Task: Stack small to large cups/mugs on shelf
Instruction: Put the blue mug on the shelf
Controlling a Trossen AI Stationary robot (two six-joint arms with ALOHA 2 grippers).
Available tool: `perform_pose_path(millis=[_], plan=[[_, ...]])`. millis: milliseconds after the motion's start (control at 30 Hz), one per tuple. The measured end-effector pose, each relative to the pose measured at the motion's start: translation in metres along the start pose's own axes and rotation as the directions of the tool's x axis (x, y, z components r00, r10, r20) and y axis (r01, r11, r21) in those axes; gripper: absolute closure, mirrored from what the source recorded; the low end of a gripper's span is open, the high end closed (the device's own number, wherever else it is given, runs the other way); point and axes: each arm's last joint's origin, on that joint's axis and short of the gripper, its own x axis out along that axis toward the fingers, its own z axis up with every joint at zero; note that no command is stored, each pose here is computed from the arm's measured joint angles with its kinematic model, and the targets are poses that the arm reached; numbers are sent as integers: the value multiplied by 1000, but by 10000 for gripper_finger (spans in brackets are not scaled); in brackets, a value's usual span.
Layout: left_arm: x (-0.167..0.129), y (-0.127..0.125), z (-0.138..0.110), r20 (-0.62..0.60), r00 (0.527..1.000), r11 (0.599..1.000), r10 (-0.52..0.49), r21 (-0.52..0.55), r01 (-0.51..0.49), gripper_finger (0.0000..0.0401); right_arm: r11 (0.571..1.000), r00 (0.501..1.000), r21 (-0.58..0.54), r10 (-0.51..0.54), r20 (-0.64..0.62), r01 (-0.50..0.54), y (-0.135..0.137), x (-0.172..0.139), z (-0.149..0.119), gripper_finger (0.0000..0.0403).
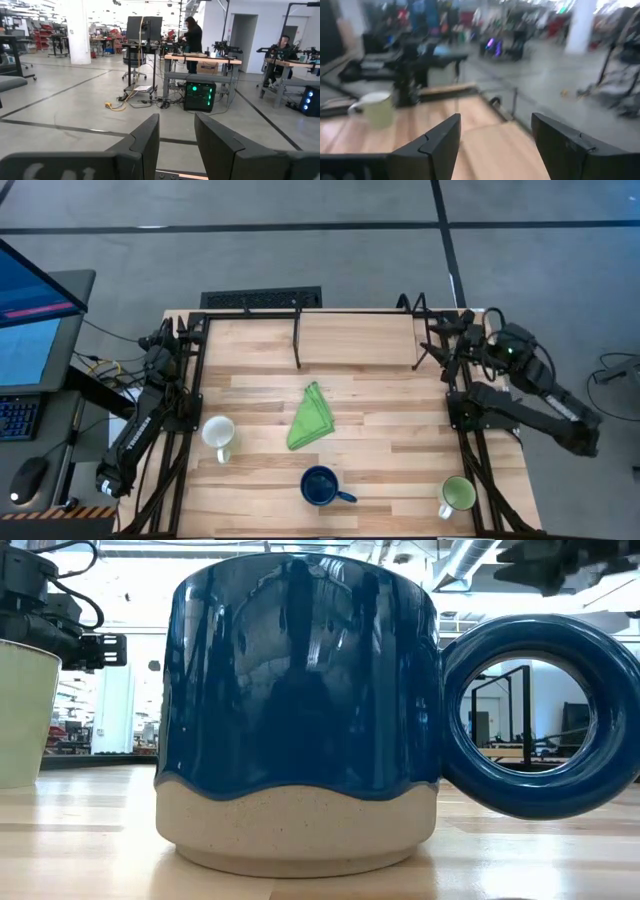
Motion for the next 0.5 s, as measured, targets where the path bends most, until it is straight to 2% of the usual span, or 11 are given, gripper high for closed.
perform_pose_path(millis=[133,267,500], plan=[[0,0,0,0,1000,1000,-1,-1,1,287,993,981,20,114,-154,-113,4,21,19,138],[0,0,0,0,1000,1000,-1,-14,1,287,968,930,32,247,-271,-248,18,44,33,138],[0,0,0,0,1000,999,-1,-52,1,287,910,834,23,388,-393,-413,69,83,47,138]])
